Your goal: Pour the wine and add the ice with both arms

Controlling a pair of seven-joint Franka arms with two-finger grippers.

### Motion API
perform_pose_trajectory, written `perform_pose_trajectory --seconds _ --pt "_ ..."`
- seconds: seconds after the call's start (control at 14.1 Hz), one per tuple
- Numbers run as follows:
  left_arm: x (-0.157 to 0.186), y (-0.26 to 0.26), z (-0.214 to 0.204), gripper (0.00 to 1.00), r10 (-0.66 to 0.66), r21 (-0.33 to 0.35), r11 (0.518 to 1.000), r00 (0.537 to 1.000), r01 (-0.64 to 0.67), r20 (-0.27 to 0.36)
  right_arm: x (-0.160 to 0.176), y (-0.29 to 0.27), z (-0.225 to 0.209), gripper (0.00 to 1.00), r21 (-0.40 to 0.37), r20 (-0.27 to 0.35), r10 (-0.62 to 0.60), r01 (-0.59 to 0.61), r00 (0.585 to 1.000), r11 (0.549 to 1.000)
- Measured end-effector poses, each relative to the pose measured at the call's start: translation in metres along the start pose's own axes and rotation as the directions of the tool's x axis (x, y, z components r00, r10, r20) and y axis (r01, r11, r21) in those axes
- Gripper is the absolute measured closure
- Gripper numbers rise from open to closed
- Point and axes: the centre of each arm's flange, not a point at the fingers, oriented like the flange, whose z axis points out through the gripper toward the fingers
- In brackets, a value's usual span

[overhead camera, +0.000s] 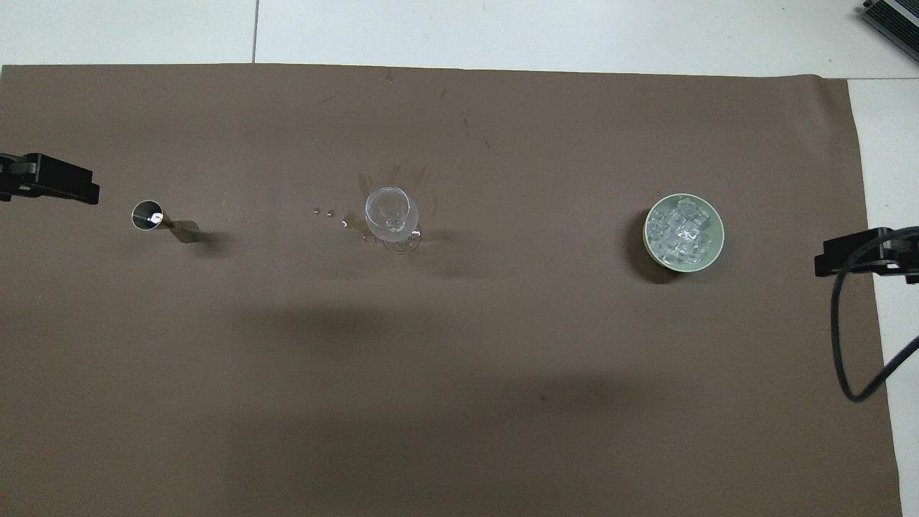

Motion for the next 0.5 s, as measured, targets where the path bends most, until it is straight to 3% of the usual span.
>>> perform_pose_trajectory --seconds 0.5 --pt "-0.0001 -0.0025 0.0 0.0 -0.004 0.001 1.0 1.0 0.004 0.0 0.0 0.0 0.0 0.0 0.0 0.0 0.0 0.0 1.0 1.0"
